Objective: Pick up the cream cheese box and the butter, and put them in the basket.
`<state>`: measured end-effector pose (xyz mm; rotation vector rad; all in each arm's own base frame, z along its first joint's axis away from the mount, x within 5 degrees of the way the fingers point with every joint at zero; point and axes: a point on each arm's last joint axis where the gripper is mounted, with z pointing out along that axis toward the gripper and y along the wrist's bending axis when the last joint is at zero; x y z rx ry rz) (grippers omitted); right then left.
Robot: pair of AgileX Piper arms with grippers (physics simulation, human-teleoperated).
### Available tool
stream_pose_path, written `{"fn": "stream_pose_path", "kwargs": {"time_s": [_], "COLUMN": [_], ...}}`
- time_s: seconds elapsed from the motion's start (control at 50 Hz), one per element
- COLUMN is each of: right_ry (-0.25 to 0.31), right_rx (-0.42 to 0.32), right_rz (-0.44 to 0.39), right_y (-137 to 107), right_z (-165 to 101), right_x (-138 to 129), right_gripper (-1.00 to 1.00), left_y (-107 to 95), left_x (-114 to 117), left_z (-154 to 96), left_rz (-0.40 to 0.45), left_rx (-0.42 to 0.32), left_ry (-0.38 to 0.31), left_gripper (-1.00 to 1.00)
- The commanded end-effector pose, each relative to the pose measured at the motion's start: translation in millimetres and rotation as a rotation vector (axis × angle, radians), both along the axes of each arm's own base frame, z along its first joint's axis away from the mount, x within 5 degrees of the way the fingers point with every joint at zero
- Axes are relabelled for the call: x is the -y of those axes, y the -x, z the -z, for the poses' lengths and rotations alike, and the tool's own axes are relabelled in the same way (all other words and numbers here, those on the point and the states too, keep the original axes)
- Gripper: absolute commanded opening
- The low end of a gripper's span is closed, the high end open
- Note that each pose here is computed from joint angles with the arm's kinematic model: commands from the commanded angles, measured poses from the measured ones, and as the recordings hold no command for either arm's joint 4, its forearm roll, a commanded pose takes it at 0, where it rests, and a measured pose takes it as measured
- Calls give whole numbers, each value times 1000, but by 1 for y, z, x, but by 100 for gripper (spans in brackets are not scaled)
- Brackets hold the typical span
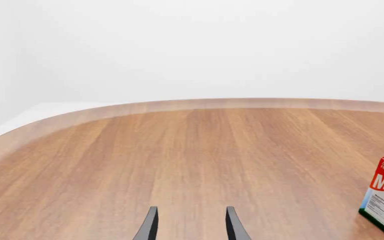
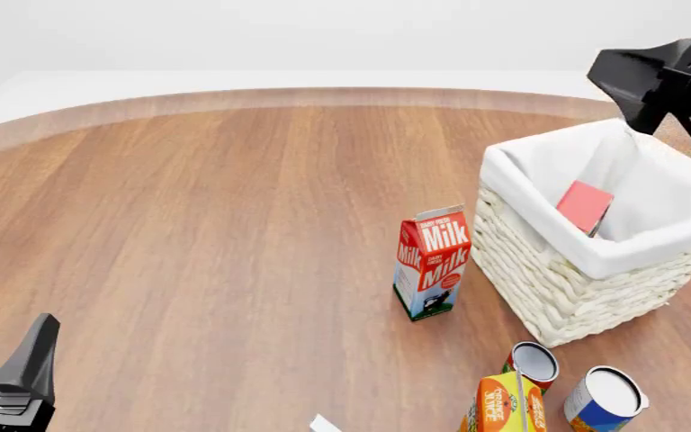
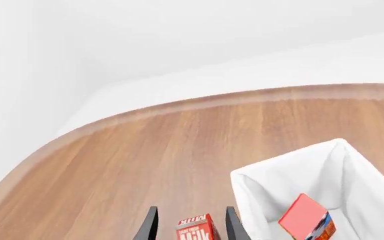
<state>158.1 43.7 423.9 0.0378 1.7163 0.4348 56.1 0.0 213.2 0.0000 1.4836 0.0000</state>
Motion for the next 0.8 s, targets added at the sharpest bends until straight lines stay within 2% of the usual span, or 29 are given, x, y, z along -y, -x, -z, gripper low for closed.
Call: {"fn": "stream_pose_path", "kwargs": {"time_s": [0.02,0.14,0.42,0.8], "right_ry": [54,72,145,216], "right_rx": [14,20,18,10], "right_rz": [-136,-177,-328,-484], "right_y": [22,24,34,34], "right_z": [-18,-21,-25,-25], "right_x": [-14,-19,-37,-65], "right_gripper": [100,100,100,100], "left_y": [0,0,0,0], "left_x": [0,0,0,0], "left_z": [0,0,0,0], "left_rz": [0,0,0,0], "left_rx": [0,0,0,0], "left_ry": [0,0,0,0], "left_gripper": [100,100,100,100]}}
